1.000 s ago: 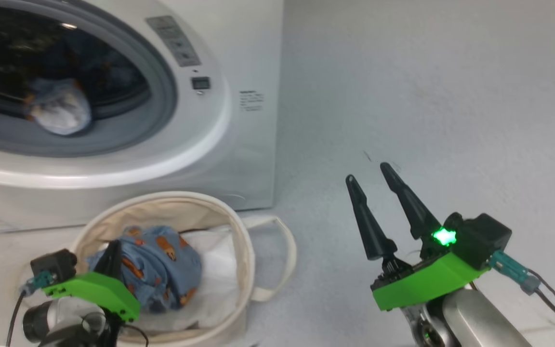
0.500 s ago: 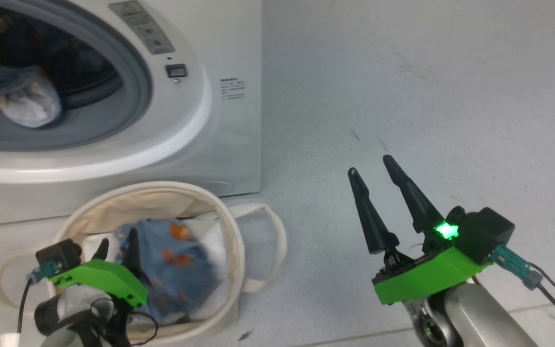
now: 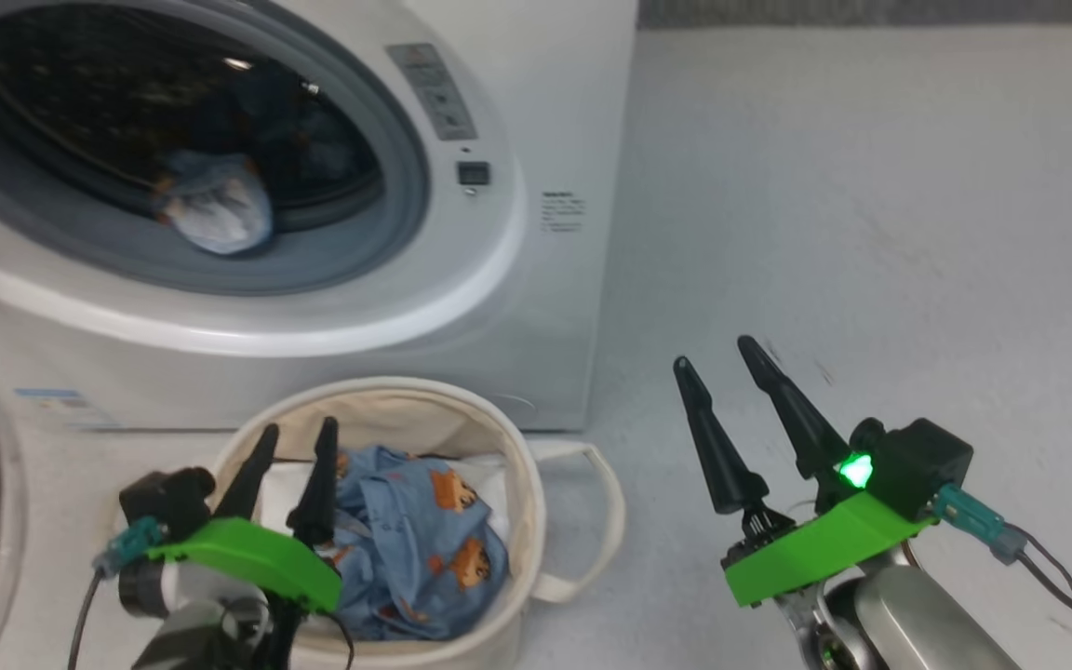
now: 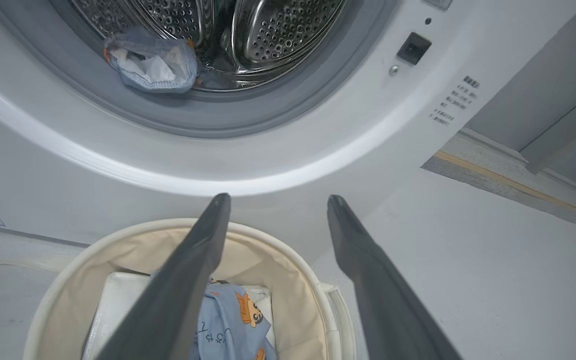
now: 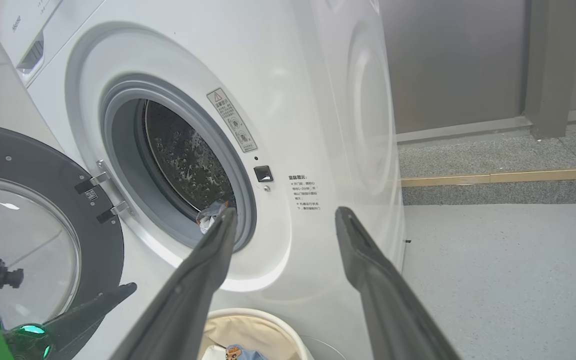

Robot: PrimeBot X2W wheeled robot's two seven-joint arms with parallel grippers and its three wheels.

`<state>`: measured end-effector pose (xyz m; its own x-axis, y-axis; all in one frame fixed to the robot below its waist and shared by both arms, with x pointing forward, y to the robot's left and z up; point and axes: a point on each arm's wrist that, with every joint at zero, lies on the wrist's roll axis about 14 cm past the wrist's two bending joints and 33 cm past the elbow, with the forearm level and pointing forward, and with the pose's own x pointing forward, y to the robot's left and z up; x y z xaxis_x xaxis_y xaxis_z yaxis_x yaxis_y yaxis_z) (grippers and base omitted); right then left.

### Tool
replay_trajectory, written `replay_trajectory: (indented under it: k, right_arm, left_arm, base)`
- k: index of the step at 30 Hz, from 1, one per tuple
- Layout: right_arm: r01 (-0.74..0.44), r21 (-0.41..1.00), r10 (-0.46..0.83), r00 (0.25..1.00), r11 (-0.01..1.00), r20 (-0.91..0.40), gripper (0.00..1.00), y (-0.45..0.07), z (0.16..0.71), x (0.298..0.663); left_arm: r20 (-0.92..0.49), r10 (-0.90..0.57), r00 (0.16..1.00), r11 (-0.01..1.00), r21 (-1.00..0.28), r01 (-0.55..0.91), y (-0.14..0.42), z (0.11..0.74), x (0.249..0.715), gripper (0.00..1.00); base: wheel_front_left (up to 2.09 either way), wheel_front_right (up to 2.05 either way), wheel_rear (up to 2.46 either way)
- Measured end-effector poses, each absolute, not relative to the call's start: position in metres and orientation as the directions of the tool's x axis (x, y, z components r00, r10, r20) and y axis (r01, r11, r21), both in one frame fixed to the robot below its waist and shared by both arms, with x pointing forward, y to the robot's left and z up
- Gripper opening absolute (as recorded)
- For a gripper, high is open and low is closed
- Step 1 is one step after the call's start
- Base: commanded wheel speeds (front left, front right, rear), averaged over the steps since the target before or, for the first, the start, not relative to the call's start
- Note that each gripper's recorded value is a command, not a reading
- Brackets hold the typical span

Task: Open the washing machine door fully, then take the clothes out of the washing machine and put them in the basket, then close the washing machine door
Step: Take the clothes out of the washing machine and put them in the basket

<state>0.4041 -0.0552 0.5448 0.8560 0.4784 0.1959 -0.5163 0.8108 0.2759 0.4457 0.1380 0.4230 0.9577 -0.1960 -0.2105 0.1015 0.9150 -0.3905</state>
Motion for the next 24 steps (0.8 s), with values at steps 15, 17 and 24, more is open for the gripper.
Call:
replay_trajectory:
  k: [15,17,24]
  right_arm:
    - [-0.576,0.225,0.536,0.816,0.786,0.217,1.00,-0.029,0.558,0.390]
    - [-0.573,0.222,0.533,0.818,0.789,0.215,1.00,-0.029,0.558,0.391]
    - [-0.555,0.247,0.520,0.831,0.794,0.197,1.00,-0.030,0.550,0.390]
  left_arm:
    - [0.037,-0.169,0.985,0.975,-0.143,0.173,0.177,0.505,0.380,1.00]
    - [0.050,-0.163,0.985,0.975,-0.144,0.169,0.177,0.509,0.375,1.00]
    - [0.069,-0.161,0.985,0.974,-0.148,0.169,0.174,0.514,0.374,1.00]
  base:
    - [0.00,0.00,0.00]
    - [0.00,0.00,0.00]
    - [0.00,0.00,0.00]
